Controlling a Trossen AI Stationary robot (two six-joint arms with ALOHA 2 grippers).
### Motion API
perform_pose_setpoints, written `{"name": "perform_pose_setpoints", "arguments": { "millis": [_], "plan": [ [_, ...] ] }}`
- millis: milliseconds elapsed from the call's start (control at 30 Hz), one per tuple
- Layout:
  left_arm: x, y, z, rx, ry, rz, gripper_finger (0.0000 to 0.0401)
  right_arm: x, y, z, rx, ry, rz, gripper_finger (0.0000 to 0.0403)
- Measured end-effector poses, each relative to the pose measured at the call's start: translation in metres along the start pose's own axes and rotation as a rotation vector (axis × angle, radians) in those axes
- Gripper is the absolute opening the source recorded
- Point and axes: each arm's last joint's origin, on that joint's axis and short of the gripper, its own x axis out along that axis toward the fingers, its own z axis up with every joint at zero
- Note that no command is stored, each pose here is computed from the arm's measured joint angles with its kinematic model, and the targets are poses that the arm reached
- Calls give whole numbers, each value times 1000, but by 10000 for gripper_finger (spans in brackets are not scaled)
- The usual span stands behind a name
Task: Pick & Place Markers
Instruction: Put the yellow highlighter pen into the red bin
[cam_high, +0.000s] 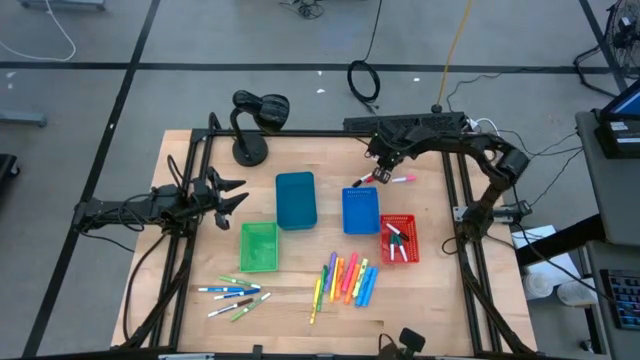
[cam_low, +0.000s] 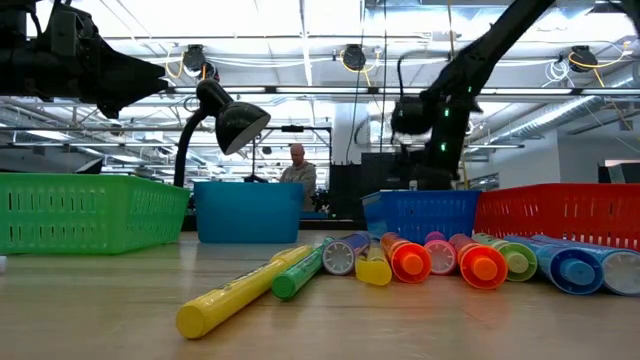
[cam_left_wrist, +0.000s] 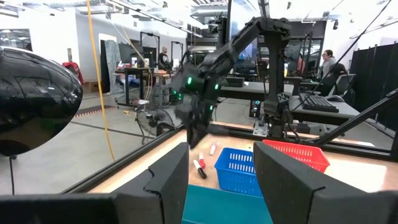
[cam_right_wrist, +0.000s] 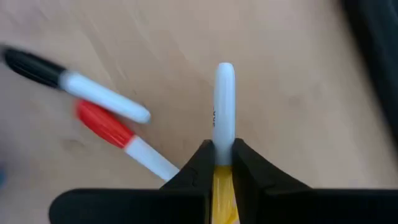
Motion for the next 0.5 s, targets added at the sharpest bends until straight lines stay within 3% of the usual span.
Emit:
{"name": "perform_pose_setpoints", "arguments": {
  "millis": [233, 500],
  "plan": [
    [0, 0, 0, 0, 0, 1, 184, -47, 17, 5, -17, -147, -7, 19],
    [0, 0, 0, 0, 0, 0, 184, -94, 46, -5, -10, -216, 36, 19]
  ]
}}
